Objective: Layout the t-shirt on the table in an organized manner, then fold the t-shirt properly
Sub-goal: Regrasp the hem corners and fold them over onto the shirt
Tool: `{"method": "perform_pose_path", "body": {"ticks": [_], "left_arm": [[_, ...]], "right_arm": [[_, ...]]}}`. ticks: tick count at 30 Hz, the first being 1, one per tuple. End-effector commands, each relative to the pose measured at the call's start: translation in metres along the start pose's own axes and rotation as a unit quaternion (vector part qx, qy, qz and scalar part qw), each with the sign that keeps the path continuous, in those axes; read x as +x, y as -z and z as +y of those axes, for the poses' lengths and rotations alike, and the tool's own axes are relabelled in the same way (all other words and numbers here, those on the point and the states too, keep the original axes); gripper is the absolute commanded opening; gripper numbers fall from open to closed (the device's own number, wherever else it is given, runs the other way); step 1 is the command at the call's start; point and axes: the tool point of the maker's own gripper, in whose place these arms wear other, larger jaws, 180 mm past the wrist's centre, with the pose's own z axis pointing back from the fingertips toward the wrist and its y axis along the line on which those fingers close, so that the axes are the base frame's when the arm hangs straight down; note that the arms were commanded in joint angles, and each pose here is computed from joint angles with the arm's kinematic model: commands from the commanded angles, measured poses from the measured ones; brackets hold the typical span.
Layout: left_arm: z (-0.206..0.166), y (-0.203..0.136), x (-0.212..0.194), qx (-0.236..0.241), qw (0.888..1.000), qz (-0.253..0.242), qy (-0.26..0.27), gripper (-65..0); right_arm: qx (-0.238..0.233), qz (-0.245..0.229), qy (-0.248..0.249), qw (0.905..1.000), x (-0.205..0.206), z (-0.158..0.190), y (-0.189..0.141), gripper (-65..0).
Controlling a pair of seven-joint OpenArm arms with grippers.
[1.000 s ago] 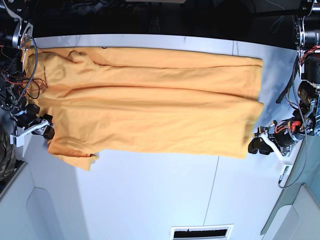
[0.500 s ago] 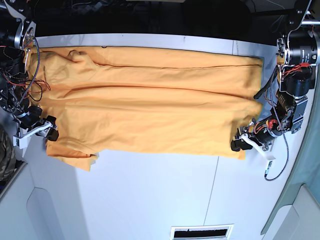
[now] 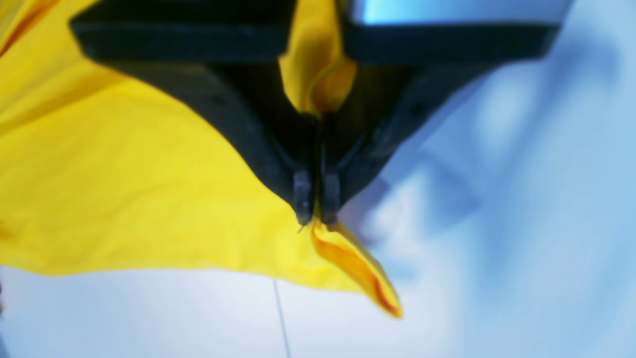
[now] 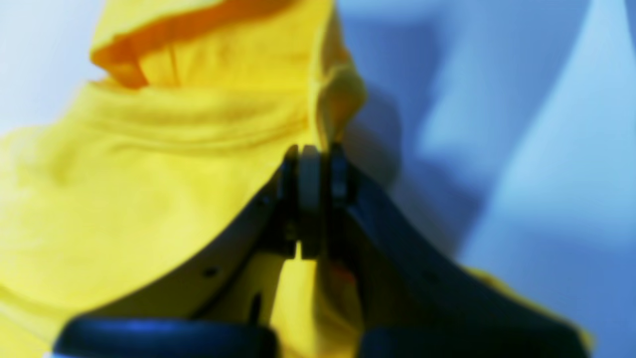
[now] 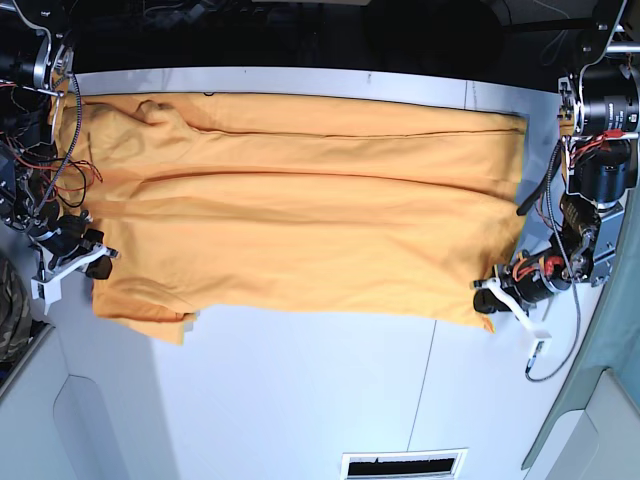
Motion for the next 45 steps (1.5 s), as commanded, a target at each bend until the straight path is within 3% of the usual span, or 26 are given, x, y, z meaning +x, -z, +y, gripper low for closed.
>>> {"method": "perform_pose_path", "body": {"ticks": [1, 6, 11, 16, 22, 27, 31, 35, 36, 38, 39, 40, 45], "left_arm": [[0.0, -0.009, 0.046, -0.004, 0.999, -0.049, 0.01, -65.0], [0.003, -0.017, 0.076, -0.002, 0.997, -0.072, 0.017, -65.0], [0.011, -0.023, 0.08, 0.001, 0.997, -0.076, 0.017, -65.0], [0.004, -0.037, 0.08, -0.054, 0.996, -0.066, 0.001, -65.0], [-0.007, -0.055, 0.055, -0.102, 0.994, -0.003, -0.028, -65.0], [-0.012, -0.08, 0.02, -0.115, 0.992, 0.043, 0.007, -65.0], [-0.014, -0.095, -0.012, -0.114, 0.99, 0.071, 0.033, -65.0], [-0.014, -0.097, -0.04, -0.114, 0.99, 0.081, 0.021, -65.0], [-0.014, -0.097, -0.044, -0.115, 0.99, 0.077, 0.016, -65.0], [-0.016, -0.095, -0.048, -0.117, 0.99, 0.072, 0.011, -65.0], [-0.019, -0.093, -0.05, -0.119, 0.99, 0.073, 0.01, -65.0], [-0.021, -0.091, -0.052, -0.119, 0.99, 0.075, 0.011, -65.0], [-0.023, -0.086, -0.061, -0.113, 0.989, 0.09, 0.022, -65.0]], "right_arm": [[0.006, -0.053, -0.013, 0.9985, 0.043, 0.002, -0.005, -65.0], [0.014, -0.096, -0.045, 0.9943, 0.082, 0.015, -0.015, -65.0], [0.018, -0.104, -0.064, 0.9924, 0.097, 0.022, -0.021, -65.0], [0.026, -0.11, -0.075, 0.9908, 0.104, 0.03, -0.033, -65.0], [0.045, -0.096, -0.043, 0.9934, 0.079, 0.032, -0.058, -65.0], [0.027, -0.094, -0.021, 0.9949, 0.044, 0.012, -0.087, -65.0], [0.009, -0.064, 0.004, 0.9979, 0.001, -0.006, -0.1, -65.0], [0.0, -0.024, 0.015, 0.9996, -0.043, -0.011, -0.106, -65.0], [-0.001, -0.019, 0.016, 0.9997, -0.05, -0.011, -0.107, -61.0], [0.0, -0.021, 0.019, 0.9996, -0.051, -0.01, -0.107, -39.6], [0.0, -0.023, 0.018, 0.9996, -0.049, -0.01, -0.106, -32.0], [0.001, -0.032, 0.019, 0.9993, -0.043, -0.01, -0.106, -28.3], [0.009, -0.092, 0.02, 0.9956, 0.003, -0.006, -0.109, -27.9]]}}
